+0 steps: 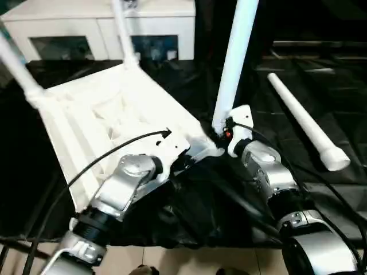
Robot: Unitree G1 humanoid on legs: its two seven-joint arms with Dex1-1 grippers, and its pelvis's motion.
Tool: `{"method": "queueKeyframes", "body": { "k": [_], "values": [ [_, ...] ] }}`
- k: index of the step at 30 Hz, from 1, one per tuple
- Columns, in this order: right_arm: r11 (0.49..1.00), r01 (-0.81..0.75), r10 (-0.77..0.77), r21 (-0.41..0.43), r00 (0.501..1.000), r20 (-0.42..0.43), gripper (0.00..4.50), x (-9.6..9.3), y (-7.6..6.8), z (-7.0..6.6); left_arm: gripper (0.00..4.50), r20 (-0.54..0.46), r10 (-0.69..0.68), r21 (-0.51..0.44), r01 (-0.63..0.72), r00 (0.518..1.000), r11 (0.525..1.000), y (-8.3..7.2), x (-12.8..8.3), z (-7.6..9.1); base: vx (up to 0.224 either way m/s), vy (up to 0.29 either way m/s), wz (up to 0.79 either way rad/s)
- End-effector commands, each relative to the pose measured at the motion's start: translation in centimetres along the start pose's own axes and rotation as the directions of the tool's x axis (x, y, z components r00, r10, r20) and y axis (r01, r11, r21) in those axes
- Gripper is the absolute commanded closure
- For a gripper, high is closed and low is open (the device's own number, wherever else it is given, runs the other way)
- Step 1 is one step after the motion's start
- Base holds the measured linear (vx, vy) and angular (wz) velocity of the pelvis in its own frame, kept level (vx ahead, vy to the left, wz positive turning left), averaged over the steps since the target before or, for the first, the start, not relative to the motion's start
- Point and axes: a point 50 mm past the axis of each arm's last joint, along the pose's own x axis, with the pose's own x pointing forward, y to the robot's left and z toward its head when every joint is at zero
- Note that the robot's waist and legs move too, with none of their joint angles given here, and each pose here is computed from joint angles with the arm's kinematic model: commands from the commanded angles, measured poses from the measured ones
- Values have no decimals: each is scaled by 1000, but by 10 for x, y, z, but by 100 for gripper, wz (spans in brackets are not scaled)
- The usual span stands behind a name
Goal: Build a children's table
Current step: Insert table leg to table base
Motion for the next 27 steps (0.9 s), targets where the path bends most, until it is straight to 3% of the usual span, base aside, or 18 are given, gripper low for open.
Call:
{"method": "queueKeyframes", "body": {
  "k": [1, 5, 11, 15, 18, 19, 21, 22, 23, 27],
  "values": [
    [1000, -13, 12, -17, 998, -60, 105, -7, -3, -12, 450, 80, -64, 104, 55, 995, 993, 1, -4, 20, 0, 0, 0],
    [998, -56, 54, -35, 998, -36, 100, -9, -3, -6, 450, 81, -105, 133, 93, 991, 987, 0, -6, 19, 0, 0, 0],
    [960, -252, 250, -119, 968, -37, 100, -27, -3, 0, 450, 71, -226, 191, 209, 972, 959, 0, -11, 15, 0, 0, 0],
    [891, -423, 410, -167, 906, -105, 100, -45, -1, -4, 450, 59, -331, 218, 311, 942, 925, -4, -15, 12, 0, 0, 0],
    [876, -450, 435, -172, 893, -117, 100, -48, 0, -4, 450, 51, -345, 222, 326, 937, 919, -4, -15, 10, 0, 0, 0],
    [826, -533, 507, -186, 845, -170, 100, -56, 3, -7, 450, 32, -372, 230, 355, 928, 906, -4, -15, 7, 0, 0, 0],
    [823, -537, 511, -186, 842, -173, 100, -57, 3, -7, 450, 31, -374, 231, 357, 927, 905, -4, -15, 7, 0, 0, 0],
    [779, -598, 557, -191, 799, -227, 100, -64, 5, -10, 450, 16, -389, 240, 374, 921, 896, -2, -15, 5, 0, 0, 0],
    [764, -616, 571, -193, 784, -244, 126, -66, 4, -10, 450, 7, -392, 247, 378, 920, 892, -1, -15, 4, 0, 0, 0],
    [734, -655, 604, -180, 750, -268, 138, -71, 4, -10, 450, -13, -406, 263, 395, 914, 880, 1, -16, 1, 0, 0, 0]
  ]
}}
